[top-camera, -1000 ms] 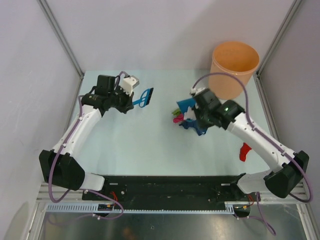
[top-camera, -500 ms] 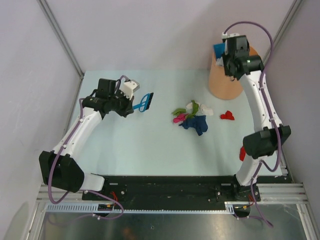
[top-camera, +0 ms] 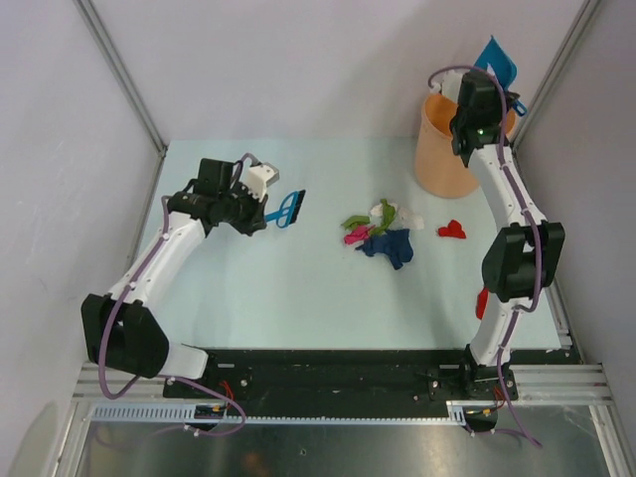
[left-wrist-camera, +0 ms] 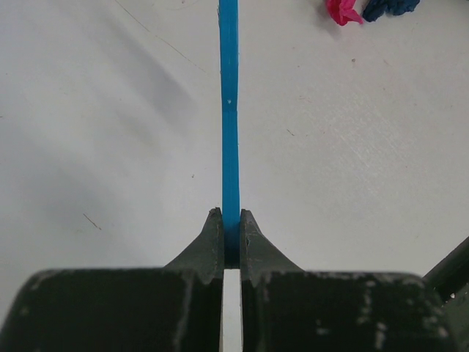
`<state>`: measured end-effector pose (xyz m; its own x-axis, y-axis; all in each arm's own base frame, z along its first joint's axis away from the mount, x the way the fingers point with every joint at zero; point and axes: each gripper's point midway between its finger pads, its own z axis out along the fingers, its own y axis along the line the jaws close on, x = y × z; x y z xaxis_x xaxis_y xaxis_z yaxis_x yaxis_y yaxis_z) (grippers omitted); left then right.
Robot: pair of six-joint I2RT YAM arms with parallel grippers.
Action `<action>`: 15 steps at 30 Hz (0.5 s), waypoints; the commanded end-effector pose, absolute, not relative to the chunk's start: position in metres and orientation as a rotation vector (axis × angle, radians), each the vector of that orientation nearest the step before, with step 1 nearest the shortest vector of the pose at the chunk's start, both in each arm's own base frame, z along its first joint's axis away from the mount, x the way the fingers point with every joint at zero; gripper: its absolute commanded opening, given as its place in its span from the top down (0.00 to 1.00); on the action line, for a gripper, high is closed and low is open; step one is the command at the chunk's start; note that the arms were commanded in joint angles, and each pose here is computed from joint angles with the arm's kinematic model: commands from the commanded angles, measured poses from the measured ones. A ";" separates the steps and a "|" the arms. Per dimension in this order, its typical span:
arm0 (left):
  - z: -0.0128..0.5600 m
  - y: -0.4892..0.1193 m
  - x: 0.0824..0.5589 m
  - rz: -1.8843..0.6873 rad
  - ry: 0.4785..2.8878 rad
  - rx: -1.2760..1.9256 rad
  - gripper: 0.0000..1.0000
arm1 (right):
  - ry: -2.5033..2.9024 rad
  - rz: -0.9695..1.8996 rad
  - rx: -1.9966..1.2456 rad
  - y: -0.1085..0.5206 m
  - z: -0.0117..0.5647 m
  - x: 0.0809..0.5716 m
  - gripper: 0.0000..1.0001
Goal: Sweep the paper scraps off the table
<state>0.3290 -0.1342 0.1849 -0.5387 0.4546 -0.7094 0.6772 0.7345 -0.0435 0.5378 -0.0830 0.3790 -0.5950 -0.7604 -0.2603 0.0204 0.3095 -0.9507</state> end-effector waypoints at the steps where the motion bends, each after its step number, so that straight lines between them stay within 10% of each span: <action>1: 0.187 -0.140 0.331 -0.438 2.204 0.876 1.00 | 1.559 -1.822 -0.928 -0.102 0.425 0.531 1.00; 15: 0.189 -0.144 0.332 -0.433 2.194 0.895 1.00 | 1.313 -1.890 -0.839 -0.107 0.454 0.525 1.00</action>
